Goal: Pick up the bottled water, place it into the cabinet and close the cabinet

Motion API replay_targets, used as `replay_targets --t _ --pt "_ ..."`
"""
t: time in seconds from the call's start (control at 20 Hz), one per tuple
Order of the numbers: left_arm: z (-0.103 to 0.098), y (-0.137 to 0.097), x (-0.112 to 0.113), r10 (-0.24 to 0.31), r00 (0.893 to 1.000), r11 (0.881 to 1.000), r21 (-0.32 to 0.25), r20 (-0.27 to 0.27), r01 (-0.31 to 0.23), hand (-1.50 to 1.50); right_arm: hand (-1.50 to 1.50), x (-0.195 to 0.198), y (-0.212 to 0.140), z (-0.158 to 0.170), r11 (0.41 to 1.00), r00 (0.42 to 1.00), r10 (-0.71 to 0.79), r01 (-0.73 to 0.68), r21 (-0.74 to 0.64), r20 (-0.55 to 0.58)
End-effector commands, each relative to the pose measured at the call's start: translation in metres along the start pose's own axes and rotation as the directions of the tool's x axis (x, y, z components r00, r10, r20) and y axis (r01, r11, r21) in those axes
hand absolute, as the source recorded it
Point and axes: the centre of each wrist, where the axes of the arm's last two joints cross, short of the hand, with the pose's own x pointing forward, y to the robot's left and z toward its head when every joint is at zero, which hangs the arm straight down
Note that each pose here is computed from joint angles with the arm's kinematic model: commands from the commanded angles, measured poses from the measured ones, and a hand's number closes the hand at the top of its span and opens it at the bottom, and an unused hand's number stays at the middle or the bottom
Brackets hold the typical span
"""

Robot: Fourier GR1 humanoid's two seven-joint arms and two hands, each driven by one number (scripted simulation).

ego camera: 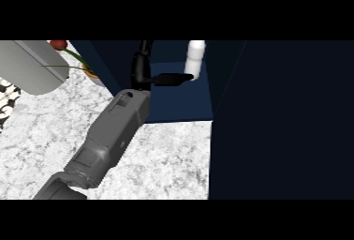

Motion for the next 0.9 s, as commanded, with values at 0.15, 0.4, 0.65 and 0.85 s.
replay_targets --t 0.15,0.4,0.65,0.85 --pt "0.017 0.036 -0.025 0.092 0.995 0.996 -0.018 0.039 -0.091 -1.5 -1.5 0.004 -0.007 0.002 0.999 1.0 -0.006 0.006 -0.045 0.012" --pt "0.009 0.045 -0.011 0.147 0.987 0.987 -0.067 0.059 -0.143 -1.5 -1.5 0.003 -0.005 0.001 0.999 1.0 0.017 -0.018 -0.032 -0.01" --pt "0.038 0.024 -0.005 0.22 0.975 0.971 -0.108 0.03 -0.216 -1.5 -1.5 0.029 -0.004 0.01 0.997 1.0 0.016 -0.017 -0.07 -0.014" --pt "0.049 0.028 0.014 0.264 0.964 0.955 -0.148 0.019 -0.258 -1.5 -1.5 0.015 -0.006 0.012 0.998 0.999 0.025 -0.027 -0.05 -0.031"
